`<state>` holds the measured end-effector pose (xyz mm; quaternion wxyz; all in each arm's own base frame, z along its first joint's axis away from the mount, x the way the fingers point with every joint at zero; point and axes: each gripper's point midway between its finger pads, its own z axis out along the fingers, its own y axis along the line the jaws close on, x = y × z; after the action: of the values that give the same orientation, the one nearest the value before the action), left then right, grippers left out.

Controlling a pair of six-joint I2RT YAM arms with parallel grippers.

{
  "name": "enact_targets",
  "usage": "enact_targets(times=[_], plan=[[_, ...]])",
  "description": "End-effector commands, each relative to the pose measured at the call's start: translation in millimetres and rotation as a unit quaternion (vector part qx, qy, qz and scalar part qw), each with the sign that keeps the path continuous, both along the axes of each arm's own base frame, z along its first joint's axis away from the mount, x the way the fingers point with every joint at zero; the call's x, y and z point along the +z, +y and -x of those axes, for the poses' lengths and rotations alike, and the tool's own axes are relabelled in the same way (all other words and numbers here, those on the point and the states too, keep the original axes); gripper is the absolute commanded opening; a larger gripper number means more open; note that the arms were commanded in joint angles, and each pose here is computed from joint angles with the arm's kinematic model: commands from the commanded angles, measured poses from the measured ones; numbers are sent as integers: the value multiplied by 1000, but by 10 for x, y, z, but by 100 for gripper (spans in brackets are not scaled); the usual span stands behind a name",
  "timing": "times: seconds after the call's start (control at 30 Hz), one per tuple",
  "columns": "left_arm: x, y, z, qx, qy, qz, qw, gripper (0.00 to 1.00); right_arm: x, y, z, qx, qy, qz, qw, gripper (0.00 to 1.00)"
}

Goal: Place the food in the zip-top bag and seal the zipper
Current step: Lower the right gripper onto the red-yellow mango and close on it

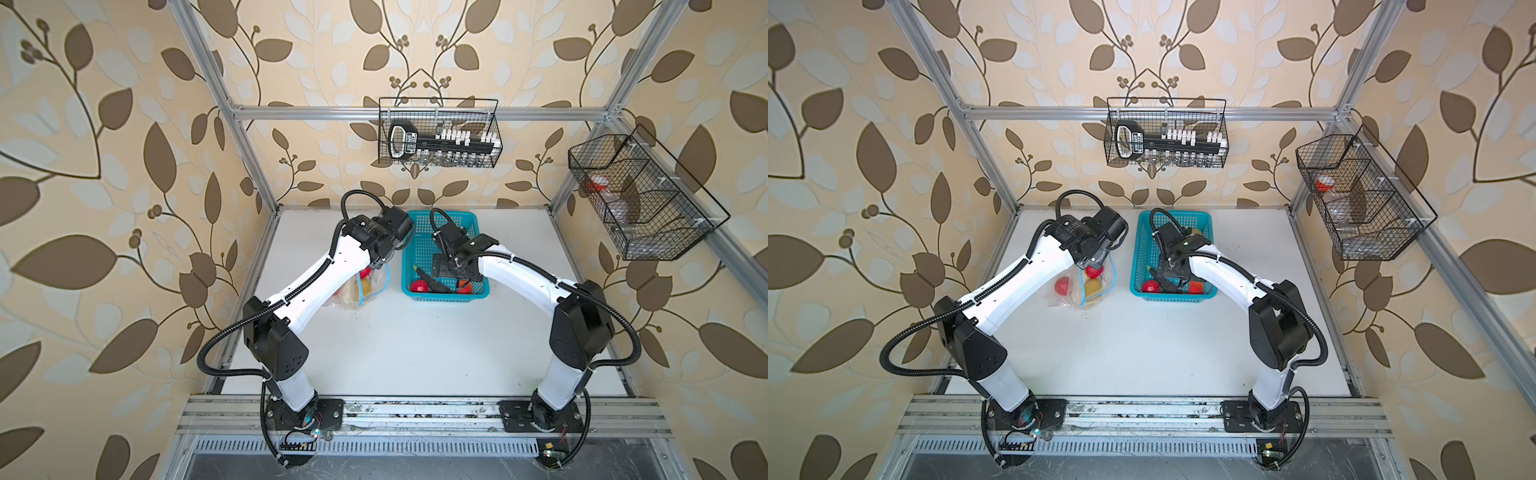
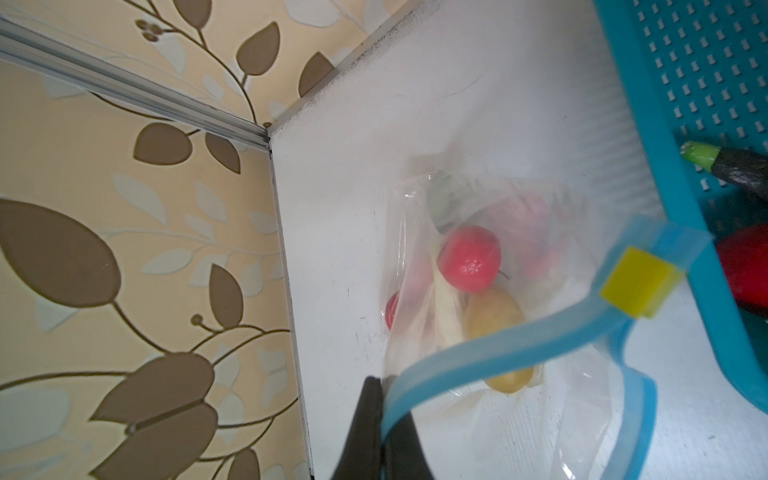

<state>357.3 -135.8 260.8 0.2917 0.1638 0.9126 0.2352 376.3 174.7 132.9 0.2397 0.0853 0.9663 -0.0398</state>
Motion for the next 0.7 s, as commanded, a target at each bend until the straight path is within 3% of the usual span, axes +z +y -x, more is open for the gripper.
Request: enact_targets(times=[0.0, 0.3, 0.67], plan=[[65, 51, -27, 9, -14, -1, 1000, 0, -89, -143, 41, -15, 18, 33, 999, 100], [-17, 75, -31, 9, -3, -3, 1000, 0, -406, -124, 76, -9, 54, 35, 998, 99], [-40, 158, -46, 19, -2, -1, 1000, 0, -611, -162, 88, -25, 79, 37, 996, 88]])
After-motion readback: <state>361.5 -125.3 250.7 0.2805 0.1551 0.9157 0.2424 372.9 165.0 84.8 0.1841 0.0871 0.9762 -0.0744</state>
